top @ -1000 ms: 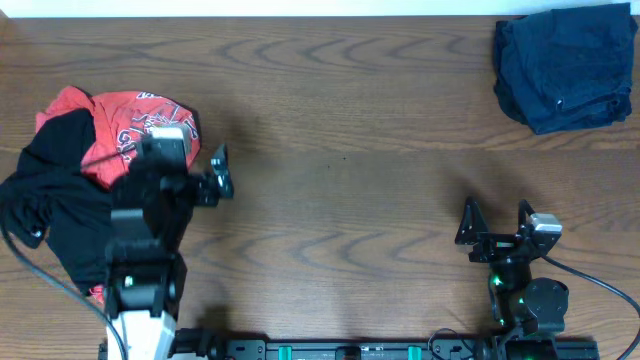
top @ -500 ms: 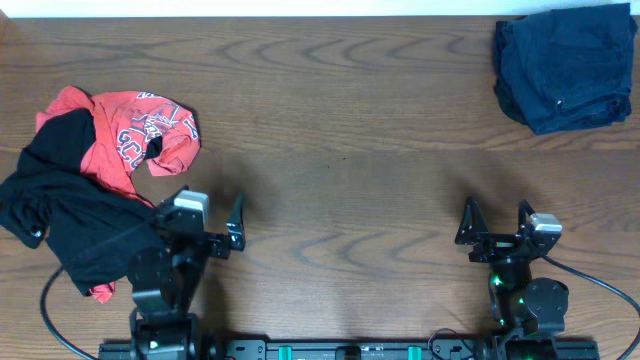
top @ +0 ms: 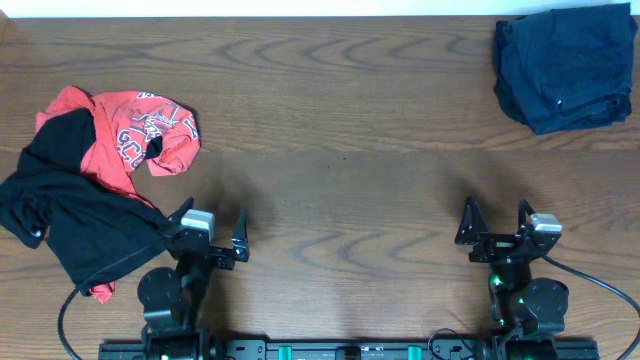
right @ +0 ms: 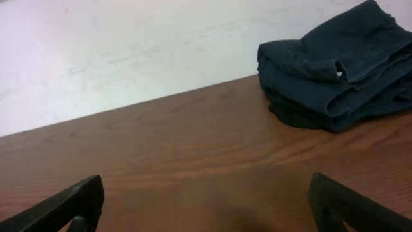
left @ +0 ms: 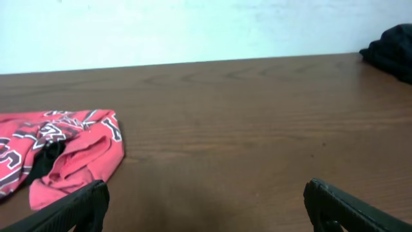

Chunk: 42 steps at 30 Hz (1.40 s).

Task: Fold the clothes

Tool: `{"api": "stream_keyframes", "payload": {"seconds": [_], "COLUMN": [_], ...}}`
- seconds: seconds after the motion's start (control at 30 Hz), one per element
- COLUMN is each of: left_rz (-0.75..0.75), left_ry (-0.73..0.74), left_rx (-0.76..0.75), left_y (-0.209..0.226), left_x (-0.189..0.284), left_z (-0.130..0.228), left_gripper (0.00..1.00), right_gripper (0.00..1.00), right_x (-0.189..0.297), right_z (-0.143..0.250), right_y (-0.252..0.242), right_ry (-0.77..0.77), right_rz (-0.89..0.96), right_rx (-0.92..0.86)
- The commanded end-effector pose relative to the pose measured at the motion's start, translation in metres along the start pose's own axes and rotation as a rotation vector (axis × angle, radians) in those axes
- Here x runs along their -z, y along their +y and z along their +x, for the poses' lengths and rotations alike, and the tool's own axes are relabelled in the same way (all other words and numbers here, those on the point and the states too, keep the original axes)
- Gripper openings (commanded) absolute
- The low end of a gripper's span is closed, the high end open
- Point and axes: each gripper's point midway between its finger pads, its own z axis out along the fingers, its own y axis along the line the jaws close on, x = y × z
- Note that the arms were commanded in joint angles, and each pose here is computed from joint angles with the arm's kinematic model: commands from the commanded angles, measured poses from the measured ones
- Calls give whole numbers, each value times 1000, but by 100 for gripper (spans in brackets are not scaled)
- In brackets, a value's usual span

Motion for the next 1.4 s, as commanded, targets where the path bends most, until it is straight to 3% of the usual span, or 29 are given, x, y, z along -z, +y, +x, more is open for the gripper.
{"api": "stream_keyframes", "payload": {"seconds": [0.0,0.33,1.37], "left_rz": [-2,-69,-69], "left_ry": [-10,-39,-19], "left_rx": [-22,-34,-14], "left_y": [-1,7,8], "left_x": [1,5,4], "left_z": [3,-3,1], "left_gripper": [98,98,98], "right_gripper": [99,99,99], "right_x": [0,0,0], "right_z": [1,1,1], "right_y": [1,1,1], "right_ry": [1,1,1], "right_rz": [-3,-3,-3], "right_rx": [17,17,17]}}
